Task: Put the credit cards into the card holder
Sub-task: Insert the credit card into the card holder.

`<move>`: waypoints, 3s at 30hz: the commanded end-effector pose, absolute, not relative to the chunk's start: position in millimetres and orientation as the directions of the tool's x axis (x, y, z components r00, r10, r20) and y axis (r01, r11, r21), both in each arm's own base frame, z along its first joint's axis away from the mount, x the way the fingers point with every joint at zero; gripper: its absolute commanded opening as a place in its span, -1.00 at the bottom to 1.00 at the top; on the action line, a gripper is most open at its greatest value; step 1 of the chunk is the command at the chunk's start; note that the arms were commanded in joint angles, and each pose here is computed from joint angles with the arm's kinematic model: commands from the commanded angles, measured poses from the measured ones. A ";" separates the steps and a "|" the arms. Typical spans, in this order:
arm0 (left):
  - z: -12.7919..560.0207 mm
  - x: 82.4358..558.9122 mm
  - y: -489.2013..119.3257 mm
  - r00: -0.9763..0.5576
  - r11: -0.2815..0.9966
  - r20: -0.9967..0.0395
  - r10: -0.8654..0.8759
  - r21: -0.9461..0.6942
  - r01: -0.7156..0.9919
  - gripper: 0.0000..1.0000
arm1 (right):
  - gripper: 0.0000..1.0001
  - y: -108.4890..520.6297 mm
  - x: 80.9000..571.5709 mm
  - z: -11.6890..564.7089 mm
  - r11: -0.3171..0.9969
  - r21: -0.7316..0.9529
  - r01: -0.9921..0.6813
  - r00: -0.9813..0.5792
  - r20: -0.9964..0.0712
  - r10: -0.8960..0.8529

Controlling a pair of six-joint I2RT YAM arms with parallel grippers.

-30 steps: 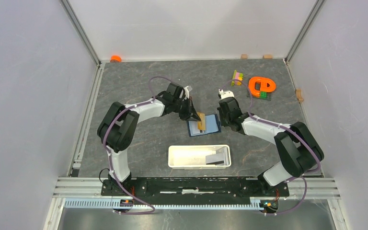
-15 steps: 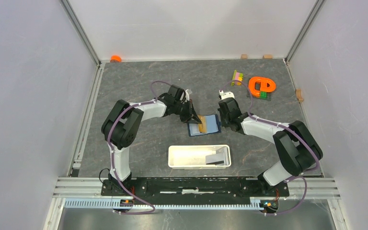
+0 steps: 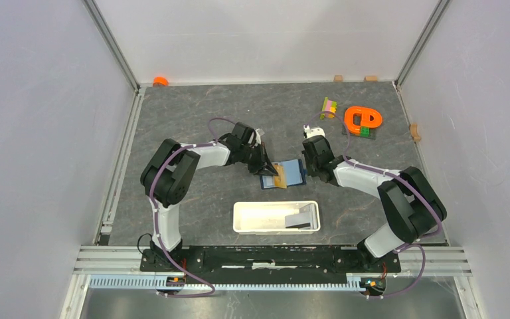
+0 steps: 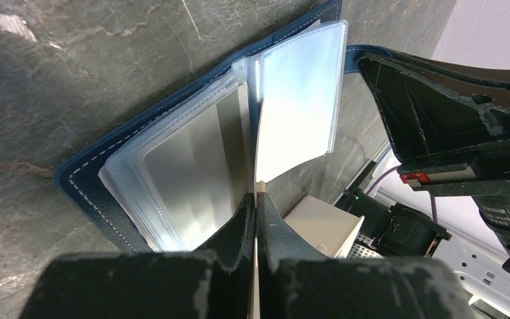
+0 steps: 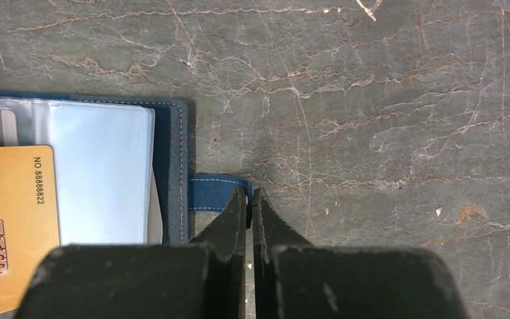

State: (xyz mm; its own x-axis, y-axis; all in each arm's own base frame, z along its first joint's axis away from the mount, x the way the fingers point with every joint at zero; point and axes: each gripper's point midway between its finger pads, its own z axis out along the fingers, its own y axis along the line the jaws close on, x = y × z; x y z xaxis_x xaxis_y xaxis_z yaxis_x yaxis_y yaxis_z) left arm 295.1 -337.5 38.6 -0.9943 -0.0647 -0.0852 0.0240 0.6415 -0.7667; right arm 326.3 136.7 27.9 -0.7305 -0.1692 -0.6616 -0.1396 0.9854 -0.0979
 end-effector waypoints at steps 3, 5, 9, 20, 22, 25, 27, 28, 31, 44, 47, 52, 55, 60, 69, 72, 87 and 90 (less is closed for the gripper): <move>38.1 301.9 -335.0 -0.992 0.636 -0.076 -0.098 -0.772 -0.004 -0.96 | -1.00 137.1 337.8 37.7 0.989 -0.100 -0.108 -0.714 -0.685 -0.147; 38.9 304.0 -335.1 -0.992 0.627 -0.077 -0.100 -0.779 -0.002 -0.96 | -1.00 136.6 337.7 37.8 0.989 -0.103 -0.106 -0.714 -0.684 -0.148; 38.1 305.0 -339.6 -0.995 0.609 -0.066 -0.080 -0.793 0.004 -0.96 | -1.00 136.9 337.6 37.3 0.989 -0.102 -0.107 -0.716 -0.682 -0.148; 29.7 308.0 -341.9 -0.997 0.588 -0.043 -0.069 -0.809 -0.006 -0.96 | -1.00 137.2 337.0 36.6 0.989 -0.102 -0.110 -0.720 -0.678 -0.150; 29.5 309.7 -343.5 -0.996 0.575 -0.049 -0.068 -0.818 0.001 -0.96 | -1.00 136.9 337.1 36.3 0.989 -0.102 -0.110 -0.720 -0.677 -0.150; 29.9 312.0 -345.5 -0.996 0.562 -0.060 -0.066 -0.827 0.012 -0.96 | -1.00 137.2 337.1 36.0 0.988 -0.103 -0.111 -0.721 -0.677 -0.152; 31.0 314.0 -346.7 -0.995 0.549 -0.068 -0.070 -0.835 0.018 -0.96 | -1.00 137.3 337.1 35.4 0.989 -0.101 -0.111 -0.722 -0.676 -0.150; 30.9 314.9 -347.1 -0.995 0.544 -0.071 -0.071 -0.839 0.021 -0.96 | -1.00 137.8 336.8 35.5 0.989 -0.100 -0.113 -0.722 -0.676 -0.151; 32.8 317.1 -349.2 -0.994 0.523 -0.075 -0.075 -0.852 0.025 -0.96 | -1.00 138.3 336.2 33.7 0.988 -0.099 -0.116 -0.724 -0.672 -0.152; 31.9 324.5 -350.5 -0.994 0.492 -0.077 -0.082 -0.870 0.027 -0.95 | -1.00 140.6 334.9 28.5 0.988 -0.088 -0.124 -0.732 -0.665 -0.151; 32.0 328.9 -352.7 -0.993 0.483 -0.089 -0.082 -0.875 0.039 -0.95 | -1.00 141.2 335.2 28.5 0.988 -0.088 -0.127 -0.732 -0.664 -0.154; 31.6 333.2 -355.4 -0.991 0.473 -0.108 -0.078 -0.879 0.058 -0.96 | -1.00 141.0 334.9 27.8 0.987 -0.092 -0.129 -0.733 -0.662 -0.157; 28.8 331.4 -354.7 -0.992 0.472 -0.099 -0.083 -0.880 0.048 -0.96 | -1.00 141.2 335.4 27.7 0.987 -0.091 -0.130 -0.733 -0.662 -0.158; 23.6 327.3 -353.7 -0.992 0.490 -0.082 -0.098 -0.871 0.023 -0.94 | -1.00 142.6 335.7 27.1 0.987 -0.087 -0.134 -0.734 -0.660 -0.158; 23.3 325.3 -356.5 -0.989 0.579 -0.134 -0.068 -0.812 0.070 -0.67 | -1.00 142.5 335.6 30.2 0.988 -0.084 -0.131 -0.730 -0.666 -0.153; 22.2 323.8 -357.3 -0.987 0.617 -0.155 -0.045 -0.781 0.095 -0.61 | -1.00 141.7 334.9 31.0 0.988 -0.085 -0.131 -0.729 -0.666 -0.154; 50.9 330.6 -343.0 -0.962 0.741 -0.274 0.006 -0.644 0.188 0.00 | -1.00 136.7 331.4 39.1 0.988 -0.090 -0.123 -0.714 -0.683 -0.151; 60.9 330.6 -338.2 -0.955 0.752 -0.295 0.012 -0.627 0.202 0.08 | -1.00 136.1 330.8 40.4 0.989 -0.087 -0.121 -0.712 -0.687 -0.148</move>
